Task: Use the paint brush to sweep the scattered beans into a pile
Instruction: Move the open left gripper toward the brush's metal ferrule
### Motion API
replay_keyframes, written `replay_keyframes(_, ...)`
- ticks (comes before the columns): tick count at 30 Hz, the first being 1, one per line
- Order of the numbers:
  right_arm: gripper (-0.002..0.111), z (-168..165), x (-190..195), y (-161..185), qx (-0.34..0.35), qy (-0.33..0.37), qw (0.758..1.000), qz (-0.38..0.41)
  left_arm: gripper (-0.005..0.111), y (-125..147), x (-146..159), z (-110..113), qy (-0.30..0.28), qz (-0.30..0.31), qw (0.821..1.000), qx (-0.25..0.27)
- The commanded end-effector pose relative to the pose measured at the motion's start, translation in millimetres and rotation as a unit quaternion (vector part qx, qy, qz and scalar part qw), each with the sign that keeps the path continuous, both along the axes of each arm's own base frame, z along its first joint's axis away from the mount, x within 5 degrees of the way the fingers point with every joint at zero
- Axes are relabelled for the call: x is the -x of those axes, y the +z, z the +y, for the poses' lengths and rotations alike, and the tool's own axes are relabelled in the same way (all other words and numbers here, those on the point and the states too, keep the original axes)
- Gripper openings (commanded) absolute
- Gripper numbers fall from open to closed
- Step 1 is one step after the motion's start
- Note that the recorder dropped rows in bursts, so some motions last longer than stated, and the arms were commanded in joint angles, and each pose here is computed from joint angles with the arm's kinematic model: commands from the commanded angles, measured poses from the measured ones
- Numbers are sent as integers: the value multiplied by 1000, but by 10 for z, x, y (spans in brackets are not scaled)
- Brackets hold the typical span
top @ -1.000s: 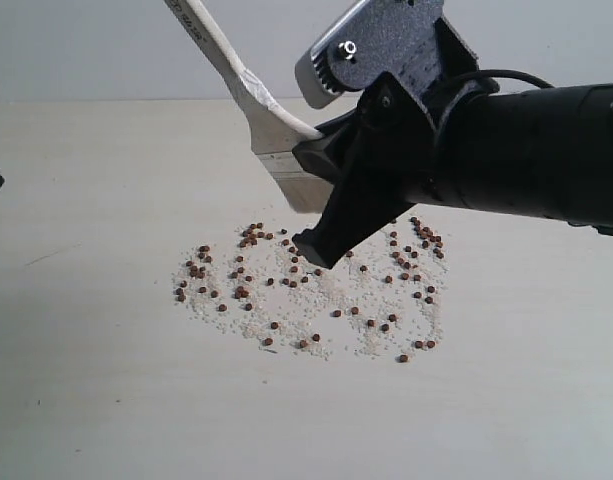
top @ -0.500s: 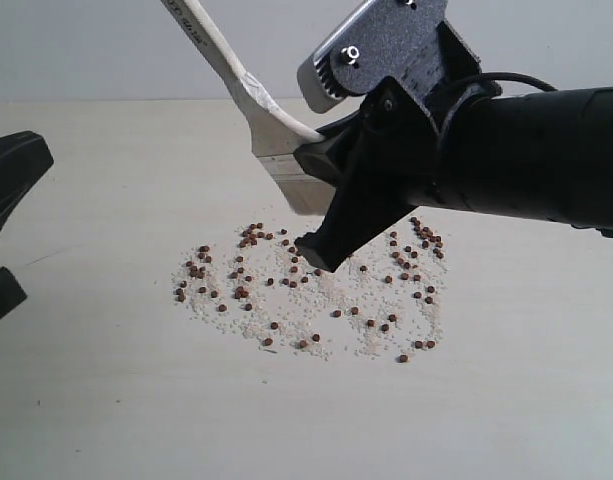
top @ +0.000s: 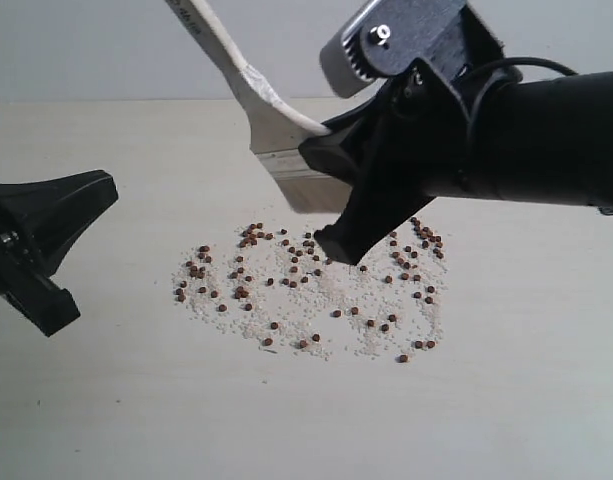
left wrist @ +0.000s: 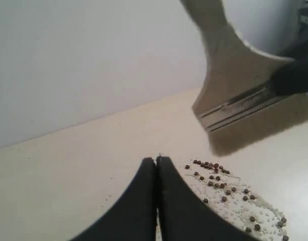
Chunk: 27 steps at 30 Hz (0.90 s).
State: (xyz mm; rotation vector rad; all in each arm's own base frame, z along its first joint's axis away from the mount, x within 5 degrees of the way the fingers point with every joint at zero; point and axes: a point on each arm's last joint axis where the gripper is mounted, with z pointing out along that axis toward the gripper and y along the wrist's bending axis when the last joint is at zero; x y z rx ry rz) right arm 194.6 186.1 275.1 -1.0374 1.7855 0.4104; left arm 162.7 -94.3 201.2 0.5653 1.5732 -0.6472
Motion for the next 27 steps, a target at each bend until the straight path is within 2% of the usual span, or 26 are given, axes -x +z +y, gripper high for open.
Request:
replay_keyframes(1, 0, -135, -7, 51, -14, 37, 999, 18, 0, -31, -68, 24, -52, 4, 998, 35)
replay_keyframes(2, 0, -158, -11, 52, -16, 45, 999, 23, 0, -26, -70, 24, -76, 0, 996, 47)
replay_keyframes(7, 0, -226, -4, 48, -29, 87, 995, 49, 0, -118, -225, 49, -131, 36, 991, 15)
replay_keyframes(13, 0, -180, 57, 105, -48, 140, 988, 42, 0, -238, -292, -13, -190, 59, 980, -15)
replay_keyframes(20, 0, -129, 89, 212, -88, 172, 981, 27, 0, -258, -276, -19, -202, 55, 978, -26)
replay_keyframes(27, 0, -124, 64, 199, -92, 163, 982, 31, 0, -194, -372, -15, -166, 5, 986, -30)
